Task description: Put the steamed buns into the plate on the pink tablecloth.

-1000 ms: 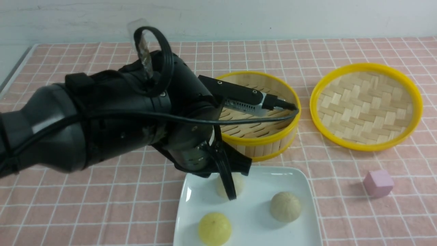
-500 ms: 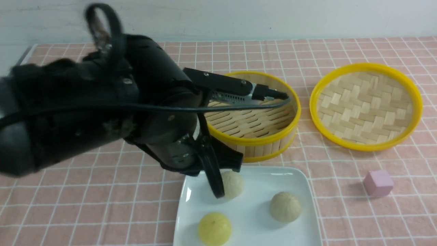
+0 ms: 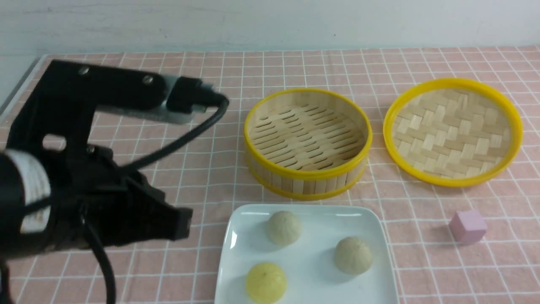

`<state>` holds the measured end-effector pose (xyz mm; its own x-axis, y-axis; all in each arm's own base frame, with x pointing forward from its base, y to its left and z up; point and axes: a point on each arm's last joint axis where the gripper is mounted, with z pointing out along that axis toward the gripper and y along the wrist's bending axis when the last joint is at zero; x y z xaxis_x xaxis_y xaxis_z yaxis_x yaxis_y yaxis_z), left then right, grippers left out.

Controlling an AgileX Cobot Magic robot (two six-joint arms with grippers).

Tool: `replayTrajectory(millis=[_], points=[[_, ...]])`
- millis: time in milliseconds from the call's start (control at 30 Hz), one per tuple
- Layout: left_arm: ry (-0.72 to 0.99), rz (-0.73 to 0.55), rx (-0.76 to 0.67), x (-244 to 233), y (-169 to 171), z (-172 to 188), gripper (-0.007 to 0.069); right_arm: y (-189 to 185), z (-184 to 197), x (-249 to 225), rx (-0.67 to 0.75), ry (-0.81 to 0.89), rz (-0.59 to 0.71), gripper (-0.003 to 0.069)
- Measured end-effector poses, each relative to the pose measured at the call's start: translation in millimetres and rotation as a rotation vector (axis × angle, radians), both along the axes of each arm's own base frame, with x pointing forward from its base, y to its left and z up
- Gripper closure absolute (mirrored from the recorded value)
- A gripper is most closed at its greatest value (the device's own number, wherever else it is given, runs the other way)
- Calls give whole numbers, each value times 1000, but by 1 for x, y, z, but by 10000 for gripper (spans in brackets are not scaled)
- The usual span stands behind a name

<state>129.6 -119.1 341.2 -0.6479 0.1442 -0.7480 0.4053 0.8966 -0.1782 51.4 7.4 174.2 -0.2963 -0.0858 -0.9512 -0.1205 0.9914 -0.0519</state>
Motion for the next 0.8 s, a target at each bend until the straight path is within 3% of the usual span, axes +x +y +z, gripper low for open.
replayTrajectory(millis=[33,67,167,300,800], points=[[-4,0,-5,-1,1,1,603,0,0,0,0,0,0,622],[-60,-25,-155,-6,-1,-8,601,0,0,0,0,0,0,619],[-129,-57,-342,-11,-4,-13,597,0,0,0,0,0,0,618],[-187,-103,-444,-13,-8,-18,592,0,0,0,0,0,0,617],[-213,-116,-309,-10,-5,-28,577,0,0,0,0,1,0,599]])
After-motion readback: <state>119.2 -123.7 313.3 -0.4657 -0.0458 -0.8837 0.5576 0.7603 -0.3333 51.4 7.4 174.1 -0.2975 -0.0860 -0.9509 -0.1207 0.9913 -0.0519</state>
